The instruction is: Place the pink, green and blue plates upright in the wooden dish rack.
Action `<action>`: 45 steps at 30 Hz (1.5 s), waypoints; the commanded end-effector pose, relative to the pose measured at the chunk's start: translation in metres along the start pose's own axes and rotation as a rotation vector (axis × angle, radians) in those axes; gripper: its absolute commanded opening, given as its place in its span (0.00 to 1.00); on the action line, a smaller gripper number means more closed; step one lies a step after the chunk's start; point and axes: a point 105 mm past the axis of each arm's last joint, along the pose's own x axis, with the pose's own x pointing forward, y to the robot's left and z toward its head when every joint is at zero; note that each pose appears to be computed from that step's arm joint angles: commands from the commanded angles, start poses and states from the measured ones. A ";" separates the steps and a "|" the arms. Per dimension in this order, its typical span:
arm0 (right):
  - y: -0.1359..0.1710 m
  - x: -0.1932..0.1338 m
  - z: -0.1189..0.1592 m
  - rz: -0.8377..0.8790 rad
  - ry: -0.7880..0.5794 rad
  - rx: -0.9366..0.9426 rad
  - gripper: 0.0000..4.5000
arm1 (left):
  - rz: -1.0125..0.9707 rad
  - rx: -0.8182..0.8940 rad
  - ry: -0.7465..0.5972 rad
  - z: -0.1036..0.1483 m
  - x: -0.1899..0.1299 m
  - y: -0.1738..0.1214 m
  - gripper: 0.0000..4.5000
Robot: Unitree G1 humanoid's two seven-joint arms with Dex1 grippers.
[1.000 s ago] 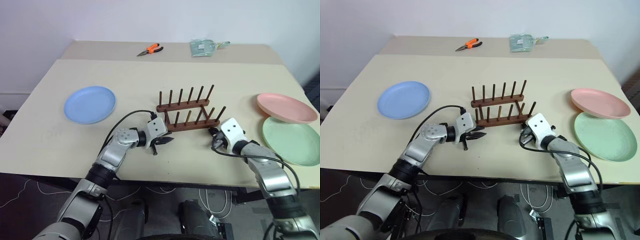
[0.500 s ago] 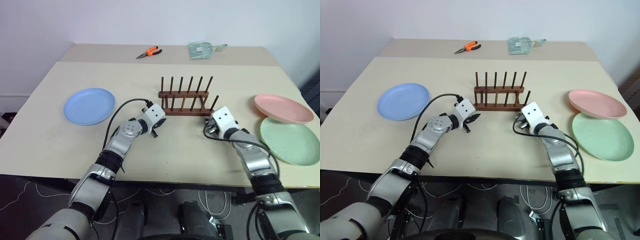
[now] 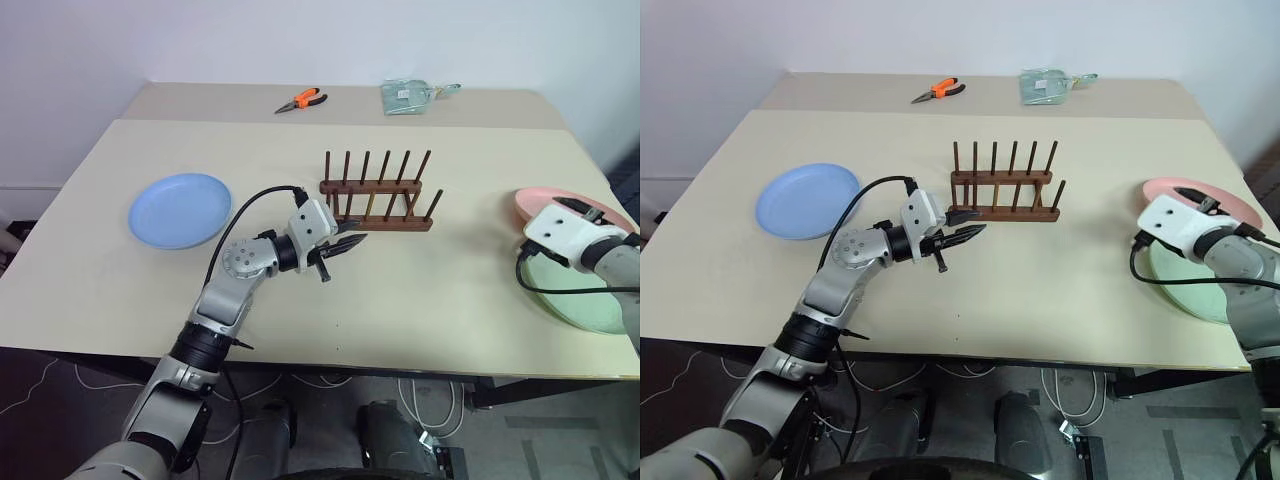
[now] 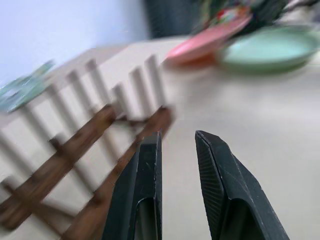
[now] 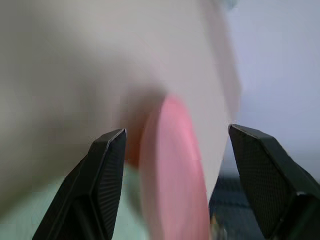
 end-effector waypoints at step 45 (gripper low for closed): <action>-0.059 -0.047 0.194 0.304 -0.979 1.226 0.01 | 0.306 0.011 -0.082 0.009 -0.047 0.045 0.23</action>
